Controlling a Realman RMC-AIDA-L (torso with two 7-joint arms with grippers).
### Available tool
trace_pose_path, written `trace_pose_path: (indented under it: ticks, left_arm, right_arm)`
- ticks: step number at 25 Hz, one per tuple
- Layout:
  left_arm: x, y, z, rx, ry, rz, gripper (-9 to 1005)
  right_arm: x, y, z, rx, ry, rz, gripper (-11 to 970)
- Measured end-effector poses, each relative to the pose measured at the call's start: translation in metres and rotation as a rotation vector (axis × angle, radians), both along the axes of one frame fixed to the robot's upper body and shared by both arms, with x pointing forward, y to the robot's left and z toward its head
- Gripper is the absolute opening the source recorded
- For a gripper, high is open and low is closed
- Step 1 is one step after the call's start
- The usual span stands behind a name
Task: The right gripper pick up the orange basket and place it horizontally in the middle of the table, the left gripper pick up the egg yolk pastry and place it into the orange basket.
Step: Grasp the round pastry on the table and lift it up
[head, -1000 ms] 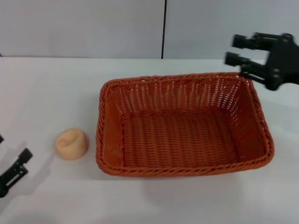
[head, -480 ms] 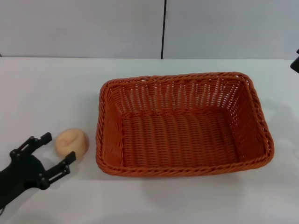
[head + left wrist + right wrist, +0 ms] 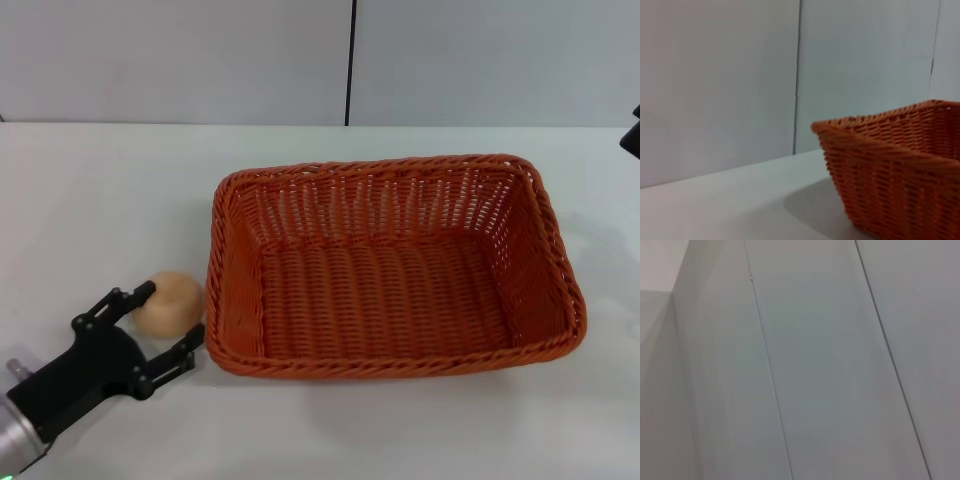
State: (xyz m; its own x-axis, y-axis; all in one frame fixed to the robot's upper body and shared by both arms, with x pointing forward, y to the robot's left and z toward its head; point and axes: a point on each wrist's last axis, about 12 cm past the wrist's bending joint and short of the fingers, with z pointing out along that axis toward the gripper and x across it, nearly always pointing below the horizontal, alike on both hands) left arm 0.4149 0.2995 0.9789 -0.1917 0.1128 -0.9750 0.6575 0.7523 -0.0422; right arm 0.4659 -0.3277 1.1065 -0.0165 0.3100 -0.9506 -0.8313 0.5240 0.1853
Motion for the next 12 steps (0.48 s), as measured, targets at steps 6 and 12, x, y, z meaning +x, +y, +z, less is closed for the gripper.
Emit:
trace_pose_path:
  ticks: [6,12]
  left_arm:
    - [0.0063,-0.0026,-0.0004,-0.017,-0.001,0.049,840]
    - [0.0068,-0.0009,0.0,0.011,-0.029,0.054,749]
  right_arm:
    - [0.0003,-0.0002,0.0001,0.001,0.0,-0.001,451]
    - [0.0018,0.0012,-0.0013,0.011,0.008,-0.001,459]
